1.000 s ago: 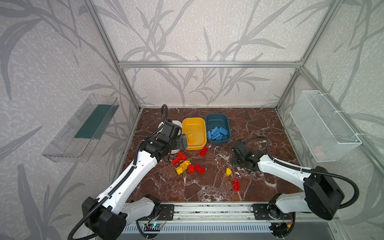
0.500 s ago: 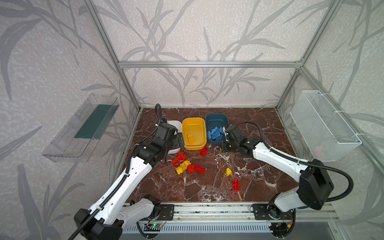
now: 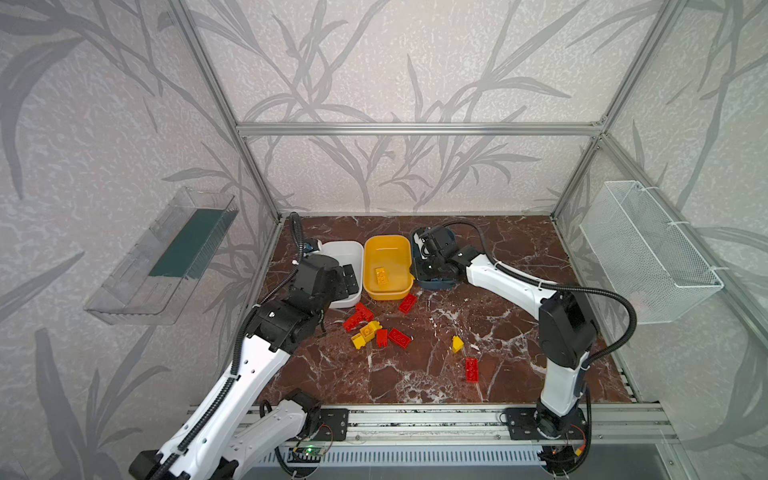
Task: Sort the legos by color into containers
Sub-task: 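Carry the yellow brick into the yellow bin with the right gripper and release, then lower left gripper onto a yellow brick by the red bricks while right gripper withdraws, then close the left gripper on the yellow brick and lift it, then drop yellow brick into yellow bin with left gripper while right gripper moves toward table center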
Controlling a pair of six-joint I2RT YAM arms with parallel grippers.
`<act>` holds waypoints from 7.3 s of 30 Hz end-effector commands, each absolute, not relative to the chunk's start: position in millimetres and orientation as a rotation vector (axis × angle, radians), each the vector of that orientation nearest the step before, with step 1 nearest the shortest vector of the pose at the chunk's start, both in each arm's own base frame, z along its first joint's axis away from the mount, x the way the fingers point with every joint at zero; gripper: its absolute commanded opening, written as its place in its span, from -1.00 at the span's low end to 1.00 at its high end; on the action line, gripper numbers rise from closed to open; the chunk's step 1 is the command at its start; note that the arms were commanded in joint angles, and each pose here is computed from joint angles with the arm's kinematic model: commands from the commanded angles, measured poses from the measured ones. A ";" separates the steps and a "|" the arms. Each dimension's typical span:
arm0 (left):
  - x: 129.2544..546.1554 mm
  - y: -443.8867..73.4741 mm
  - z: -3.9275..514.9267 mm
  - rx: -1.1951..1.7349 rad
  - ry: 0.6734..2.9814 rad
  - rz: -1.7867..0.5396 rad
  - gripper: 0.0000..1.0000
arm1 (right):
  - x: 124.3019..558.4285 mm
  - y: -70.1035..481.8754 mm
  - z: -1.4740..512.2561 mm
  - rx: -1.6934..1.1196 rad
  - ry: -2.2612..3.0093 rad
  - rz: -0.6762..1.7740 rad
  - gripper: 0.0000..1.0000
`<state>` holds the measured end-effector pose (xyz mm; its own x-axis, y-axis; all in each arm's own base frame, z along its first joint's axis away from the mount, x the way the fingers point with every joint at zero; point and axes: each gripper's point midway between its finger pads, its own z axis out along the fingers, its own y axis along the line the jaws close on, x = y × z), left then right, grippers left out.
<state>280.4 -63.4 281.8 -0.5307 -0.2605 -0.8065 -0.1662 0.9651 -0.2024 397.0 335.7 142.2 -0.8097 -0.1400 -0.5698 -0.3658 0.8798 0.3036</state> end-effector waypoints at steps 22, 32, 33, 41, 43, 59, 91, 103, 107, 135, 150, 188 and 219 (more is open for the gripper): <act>289.7 -66.7 264.9 -0.299 2.202 -0.096 0.96 | 430.9 396.9 133.1 -0.479 2.503 0.640 -0.14; 295.7 -61.0 247.5 -0.384 2.256 -0.089 0.95 | 433.2 406.8 150.2 -0.506 2.448 0.700 0.36; 295.2 -60.9 244.3 -0.400 2.266 -0.091 0.94 | 432.6 406.7 153.4 -0.509 2.442 0.703 0.36; 270.8 -58.7 190.3 -0.489 2.417 -0.079 0.74 | 415.4 391.4 177.5 -0.515 2.388 0.720 0.37; 264.3 -58.0 181.3 -0.510 2.421 -0.100 0.63 | 407.5 384.8 182.7 -0.510 2.374 0.725 0.38; 232.9 -81.4 103.2 -0.545 2.607 -0.207 -0.22 | 349.0 319.9 186.6 -0.425 2.309 0.696 0.38; 231.2 -100.9 43.0 -0.554 2.726 -0.157 0.18 | 331.7 287.4 164.0 -0.399 2.351 0.600 0.39; 238.9 -92.8 93.3 -0.505 2.596 -0.170 -0.08 | 331.8 287.9 160.6 -0.398 2.360 0.600 0.40; 233.2 -97.3 84.6 -0.532 2.636 -0.195 0.09 | 331.0 287.5 161.7 -0.398 2.359 0.601 0.39; 222.0 -86.0 28.9 -0.636 2.730 -0.029 0.21 | 327.9 282.1 154.0 -0.399 2.375 0.579 0.39; 225.1 -84.9 23.8 -0.615 2.742 0.013 -0.30 | 325.5 279.4 147.1 -0.395 2.386 0.579 0.40; 388.2 -152.5 151.8 -0.385 2.600 -0.083 -0.45 | 296.6 260.1 114.4 -0.378 2.397 0.617 0.39; 460.5 -162.6 135.9 -0.367 2.683 -0.062 0.40 | 297.7 231.8 112.1 -0.280 2.385 0.461 0.43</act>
<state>465.9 -164.6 112.6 -0.8791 -0.2655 -0.3958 -0.2541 0.9637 -0.0821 294.1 236.2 103.8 -0.7456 -0.0869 -0.6607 -0.3485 0.8959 0.2755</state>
